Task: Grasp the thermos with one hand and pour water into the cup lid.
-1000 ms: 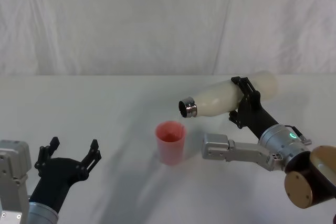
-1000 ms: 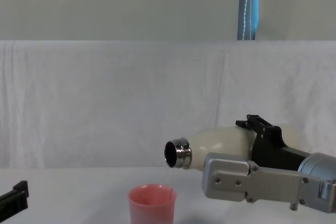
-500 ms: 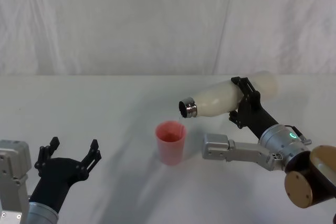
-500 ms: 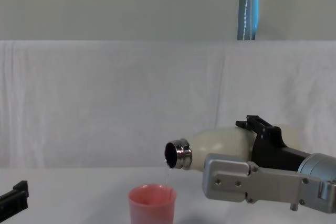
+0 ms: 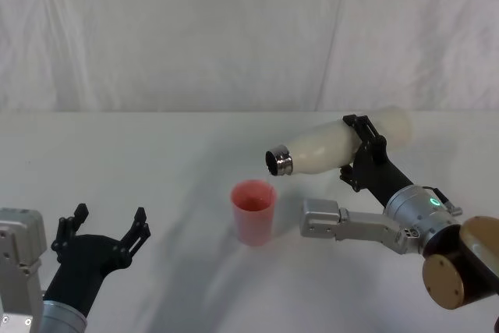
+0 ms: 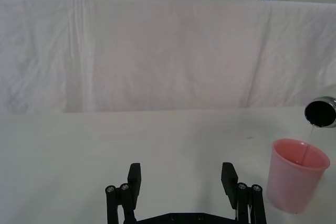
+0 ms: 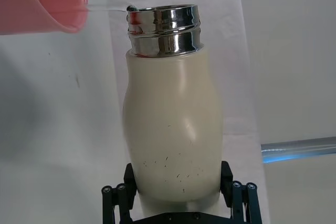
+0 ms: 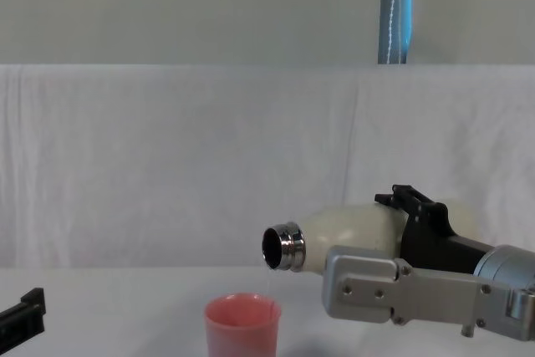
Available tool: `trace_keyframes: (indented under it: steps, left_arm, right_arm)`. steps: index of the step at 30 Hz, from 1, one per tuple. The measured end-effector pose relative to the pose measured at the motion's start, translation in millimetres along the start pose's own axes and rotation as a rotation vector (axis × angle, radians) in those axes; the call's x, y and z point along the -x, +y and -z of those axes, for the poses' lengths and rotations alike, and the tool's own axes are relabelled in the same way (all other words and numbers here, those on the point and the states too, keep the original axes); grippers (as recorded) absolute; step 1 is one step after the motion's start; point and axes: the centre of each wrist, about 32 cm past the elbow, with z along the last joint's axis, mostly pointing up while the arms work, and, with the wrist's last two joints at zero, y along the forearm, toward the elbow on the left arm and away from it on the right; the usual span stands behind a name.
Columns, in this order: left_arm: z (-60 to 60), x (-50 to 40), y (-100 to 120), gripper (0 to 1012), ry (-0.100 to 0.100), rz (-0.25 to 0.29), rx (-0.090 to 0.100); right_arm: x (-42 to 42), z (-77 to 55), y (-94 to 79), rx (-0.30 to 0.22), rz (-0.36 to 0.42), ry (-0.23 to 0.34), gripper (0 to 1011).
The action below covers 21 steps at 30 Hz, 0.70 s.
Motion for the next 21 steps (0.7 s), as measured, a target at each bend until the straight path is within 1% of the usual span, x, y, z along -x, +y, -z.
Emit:
trace_keyframes:
  steps: [14, 16, 21]
  left_arm:
    - [0.0, 0.0, 0.0, 1001, 0.0, 0.0, 0.0]
    - [0.0, 0.0, 0.0, 1001, 0.0, 0.0, 0.0]
    - [0.0, 0.0, 0.0, 1001, 0.0, 0.0, 0.0]
  right_arm:
    - [-0.6, -1.8, -2.5, -0.016, -0.026, 0.072, 959]
    - [-0.7, -2.1, -2.8, -0.017, -0.027, 0.076, 959]
    - [-0.6, -2.0, -3.6, -0.021, -0.028, 0.057, 959]
